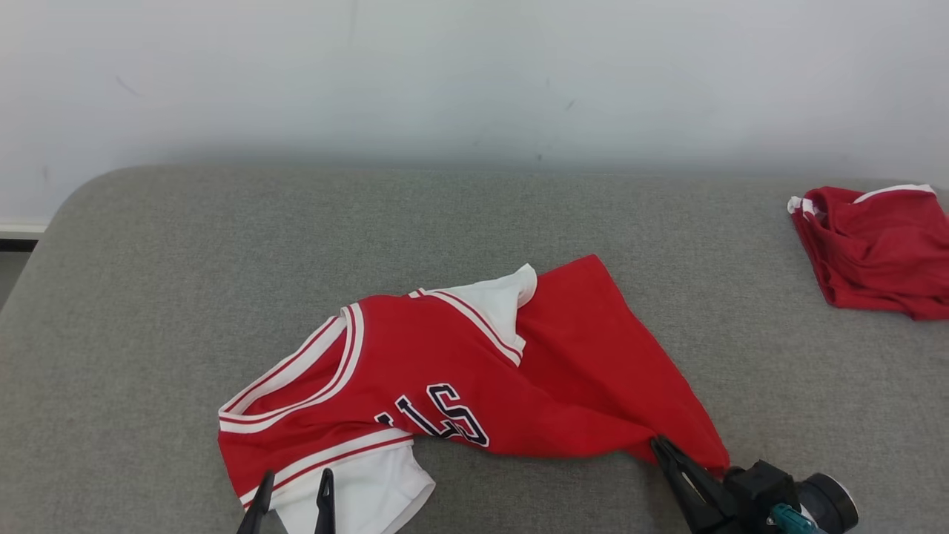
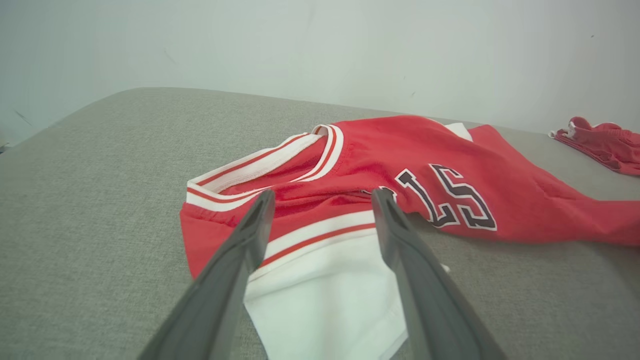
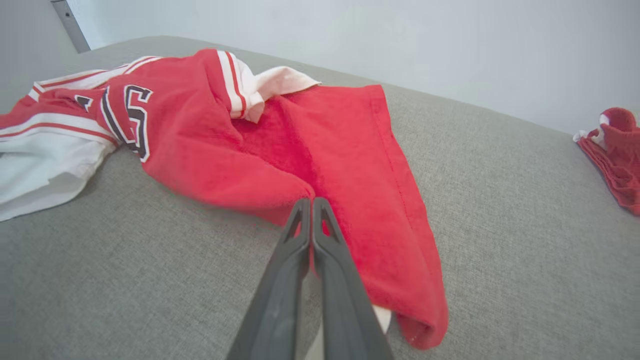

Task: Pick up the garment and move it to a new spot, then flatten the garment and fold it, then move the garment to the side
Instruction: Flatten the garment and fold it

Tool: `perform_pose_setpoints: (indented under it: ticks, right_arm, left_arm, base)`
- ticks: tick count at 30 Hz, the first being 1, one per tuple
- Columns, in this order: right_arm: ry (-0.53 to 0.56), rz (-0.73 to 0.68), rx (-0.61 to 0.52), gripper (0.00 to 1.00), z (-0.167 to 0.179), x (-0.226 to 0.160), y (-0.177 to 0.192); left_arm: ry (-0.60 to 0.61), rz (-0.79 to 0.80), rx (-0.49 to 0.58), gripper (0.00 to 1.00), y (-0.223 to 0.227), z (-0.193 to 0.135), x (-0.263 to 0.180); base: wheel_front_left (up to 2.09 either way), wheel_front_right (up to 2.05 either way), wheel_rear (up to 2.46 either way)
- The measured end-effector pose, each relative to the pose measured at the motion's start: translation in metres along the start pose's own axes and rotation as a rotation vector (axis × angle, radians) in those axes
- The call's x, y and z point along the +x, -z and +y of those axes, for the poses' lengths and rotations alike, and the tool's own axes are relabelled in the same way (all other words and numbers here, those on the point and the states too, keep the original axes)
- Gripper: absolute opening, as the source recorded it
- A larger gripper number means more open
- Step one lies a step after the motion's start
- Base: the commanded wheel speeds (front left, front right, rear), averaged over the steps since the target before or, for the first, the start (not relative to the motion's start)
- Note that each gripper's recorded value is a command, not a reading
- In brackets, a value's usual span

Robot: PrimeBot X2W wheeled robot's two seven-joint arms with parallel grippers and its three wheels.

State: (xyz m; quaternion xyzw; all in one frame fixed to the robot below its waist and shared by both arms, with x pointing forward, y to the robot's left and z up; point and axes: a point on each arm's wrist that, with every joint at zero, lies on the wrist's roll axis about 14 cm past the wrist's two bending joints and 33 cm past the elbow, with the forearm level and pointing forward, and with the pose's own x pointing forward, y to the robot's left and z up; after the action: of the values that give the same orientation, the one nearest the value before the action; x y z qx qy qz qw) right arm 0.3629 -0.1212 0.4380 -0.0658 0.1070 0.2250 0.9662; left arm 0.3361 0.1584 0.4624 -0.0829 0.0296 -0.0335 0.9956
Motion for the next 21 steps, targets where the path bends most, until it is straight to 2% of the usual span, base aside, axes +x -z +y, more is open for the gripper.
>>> perform_pose_setpoints:
  ticks: [10,15,21]
  right_arm:
    - [0.078,-0.092,0.005,0.0,-0.008,-0.035,-0.042]
    - [0.093,-0.065,0.004,0.0,-0.004,-0.051,-0.052]
    - [0.102,-0.072,-0.017,0.0,-0.007,-0.052,-0.064]
  left_arm:
    - [0.048,0.018,-0.003,1.0,0.005,-0.014,0.01]
    - [0.063,0.022,-0.002,1.0,0.006,-0.017,0.019]
    - [0.08,0.039,-0.005,1.0,0.012,-0.021,0.023]
  base:
    - [0.0,0.0,0.0]
    - [0.0,0.0,0.0]
    - [0.0,0.0,0.0]
